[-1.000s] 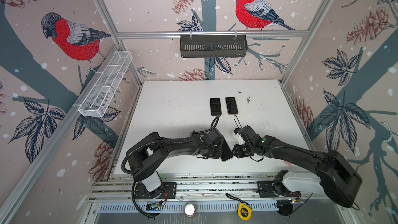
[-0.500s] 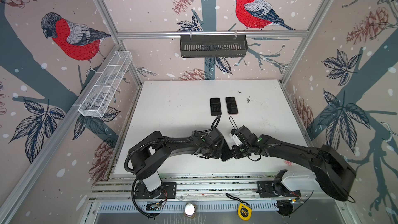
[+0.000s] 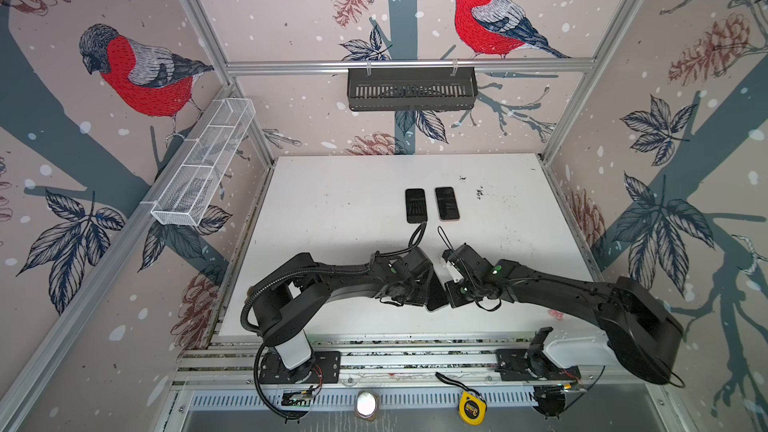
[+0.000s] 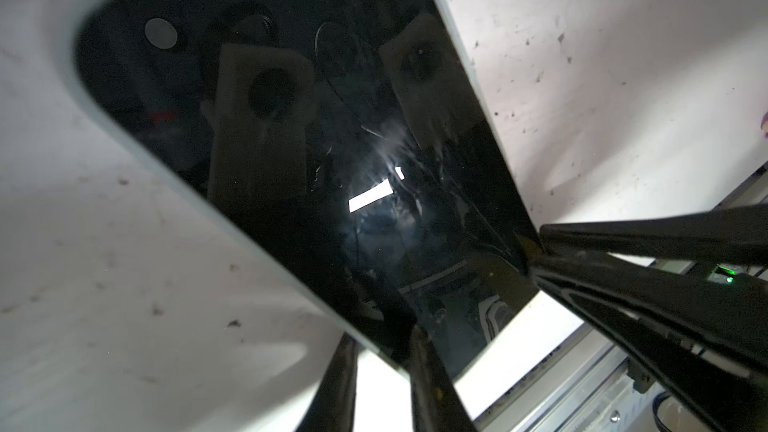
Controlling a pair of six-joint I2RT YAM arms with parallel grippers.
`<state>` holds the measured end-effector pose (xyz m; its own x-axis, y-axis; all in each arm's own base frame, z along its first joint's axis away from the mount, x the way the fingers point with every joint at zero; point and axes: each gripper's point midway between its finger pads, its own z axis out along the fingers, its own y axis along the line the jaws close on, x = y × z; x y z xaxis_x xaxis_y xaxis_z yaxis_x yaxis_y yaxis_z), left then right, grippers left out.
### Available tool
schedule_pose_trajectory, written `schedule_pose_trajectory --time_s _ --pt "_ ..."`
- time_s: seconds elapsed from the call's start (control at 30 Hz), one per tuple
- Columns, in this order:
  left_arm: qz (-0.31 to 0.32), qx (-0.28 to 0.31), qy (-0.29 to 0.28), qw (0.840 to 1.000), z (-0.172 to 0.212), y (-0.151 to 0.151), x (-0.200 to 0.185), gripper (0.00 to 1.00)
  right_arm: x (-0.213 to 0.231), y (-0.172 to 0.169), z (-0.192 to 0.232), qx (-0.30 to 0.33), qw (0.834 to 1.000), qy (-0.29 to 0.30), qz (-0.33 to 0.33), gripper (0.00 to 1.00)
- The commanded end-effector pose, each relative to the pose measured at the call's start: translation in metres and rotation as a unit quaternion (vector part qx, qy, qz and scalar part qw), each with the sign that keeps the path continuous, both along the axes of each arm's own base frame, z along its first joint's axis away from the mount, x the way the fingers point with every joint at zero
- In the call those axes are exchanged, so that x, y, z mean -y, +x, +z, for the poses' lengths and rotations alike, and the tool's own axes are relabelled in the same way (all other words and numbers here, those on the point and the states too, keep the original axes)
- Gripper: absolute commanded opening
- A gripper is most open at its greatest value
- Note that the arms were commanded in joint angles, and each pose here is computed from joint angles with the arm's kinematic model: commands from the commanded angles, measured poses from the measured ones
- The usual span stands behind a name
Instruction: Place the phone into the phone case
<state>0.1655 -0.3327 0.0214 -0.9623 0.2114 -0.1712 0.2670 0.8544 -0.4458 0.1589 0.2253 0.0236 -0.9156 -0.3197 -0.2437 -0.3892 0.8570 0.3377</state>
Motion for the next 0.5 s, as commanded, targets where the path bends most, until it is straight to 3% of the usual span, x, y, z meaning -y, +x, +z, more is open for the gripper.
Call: schedule_pose_trajectory --time_s 0.0,0.13,0.27,0.47 --pt "-0.002 -0.005 0.024 1.0 -0.008 -0.004 -0.01 0.25 0.007 -0.013 -0.011 -0.023 0.999 -0.022 0.016 0.12" --pt "-0.002 -0.004 0.025 1.0 -0.008 -0.004 -0.01 0.25 0.009 -0.013 -0.015 -0.025 0.999 -0.033 0.014 0.11" --pt "-0.002 -0.003 0.026 1.0 -0.008 -0.004 -0.011 0.25 0.015 -0.007 -0.014 -0.011 0.999 -0.052 -0.003 0.01" --pt "0.002 0.004 0.031 0.999 -0.007 -0.002 -0.013 0.25 0.014 0.002 0.001 0.014 0.999 -0.048 -0.013 0.03"
